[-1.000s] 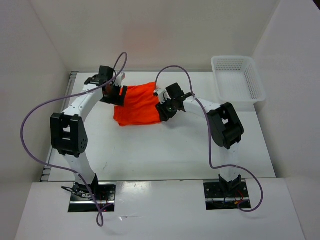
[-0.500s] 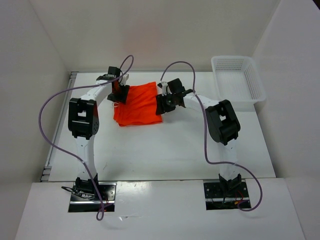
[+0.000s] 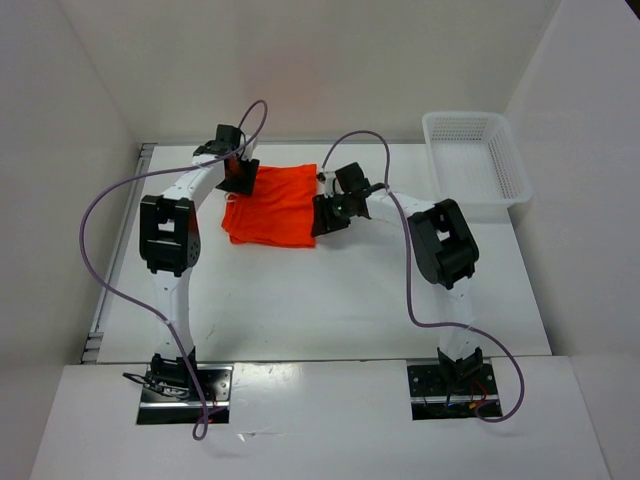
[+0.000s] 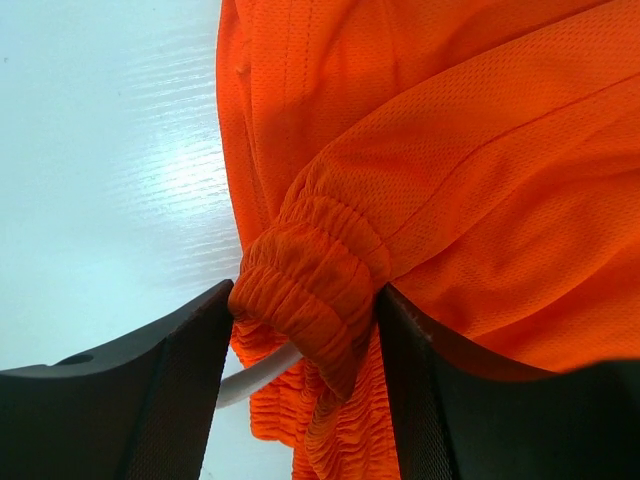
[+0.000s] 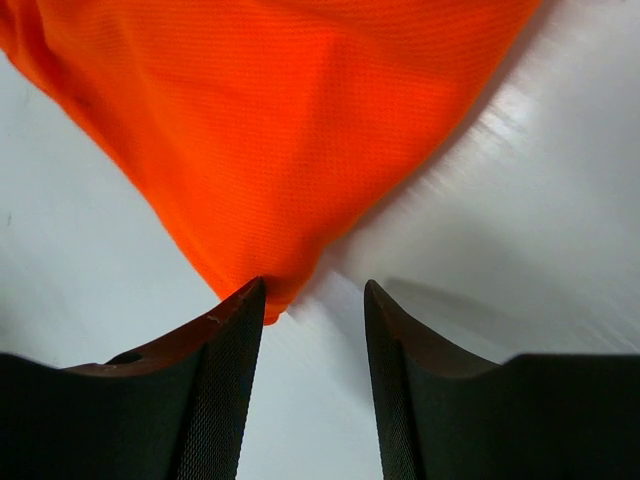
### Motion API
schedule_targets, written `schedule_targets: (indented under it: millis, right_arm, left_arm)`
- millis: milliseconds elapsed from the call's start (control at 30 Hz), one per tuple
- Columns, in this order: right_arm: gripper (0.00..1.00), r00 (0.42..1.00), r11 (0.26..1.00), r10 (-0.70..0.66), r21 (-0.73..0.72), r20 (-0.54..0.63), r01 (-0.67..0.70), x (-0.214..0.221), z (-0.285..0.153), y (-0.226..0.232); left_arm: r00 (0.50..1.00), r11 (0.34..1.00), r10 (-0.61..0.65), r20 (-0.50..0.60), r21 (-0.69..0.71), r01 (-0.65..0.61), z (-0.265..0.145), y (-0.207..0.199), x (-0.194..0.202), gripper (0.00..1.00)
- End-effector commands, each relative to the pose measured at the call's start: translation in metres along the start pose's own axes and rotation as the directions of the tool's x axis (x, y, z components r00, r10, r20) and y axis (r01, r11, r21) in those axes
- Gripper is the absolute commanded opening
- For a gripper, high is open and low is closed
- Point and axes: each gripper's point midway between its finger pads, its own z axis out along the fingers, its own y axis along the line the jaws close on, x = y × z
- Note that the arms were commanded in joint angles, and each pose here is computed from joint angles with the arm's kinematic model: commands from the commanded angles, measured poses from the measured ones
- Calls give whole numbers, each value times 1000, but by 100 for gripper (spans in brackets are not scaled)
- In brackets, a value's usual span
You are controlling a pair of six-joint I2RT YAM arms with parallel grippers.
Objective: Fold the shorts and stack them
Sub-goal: Fold the shorts
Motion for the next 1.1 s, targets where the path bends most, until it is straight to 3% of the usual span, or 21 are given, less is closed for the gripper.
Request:
schedule_targets:
  millis: [0, 267, 400, 500, 533, 633, 867, 1067]
  right_arm:
    - [50, 1000, 995, 2, -99, -7, -2, 5, 5, 16]
    - [50, 999, 993, -45, -113, -11, 43, 3, 19, 21]
    - [41, 999, 994, -51, -96, -11, 50, 4, 21, 21]
    - [23, 999, 995, -47, -95, -19, 45, 7, 24, 19]
    - [13, 999, 995, -47, -95, -19, 45, 7, 24, 19]
    - [1, 998, 994, -60, -95, -14, 58, 6, 20, 20]
    - [1, 987, 980, -153, -138, -51, 145, 23, -4, 26]
    - [1, 942, 940, -306, -197, -139, 277, 68, -49, 11]
  left_arm:
    - [1000, 1000, 2, 5, 21, -2, 7, -3, 0, 66]
    - [1000, 1000, 2, 13, 2, -2, 12, 1, -7, 73]
    - [1000, 1000, 2, -20, 4, -2, 19, 0, 6, 75]
    - [999, 1000, 2, -44, -4, -2, 29, 1, 16, 75]
    - [998, 1000, 10, -58, 1, -10, 31, -4, 21, 75]
    - [996, 1000, 20, -82, 0, -20, 34, -9, 33, 75]
    - [996, 998, 45, -79, 36, -43, 24, -28, 40, 75]
    - [998, 997, 44, -35, 69, -42, -4, -33, 27, 77]
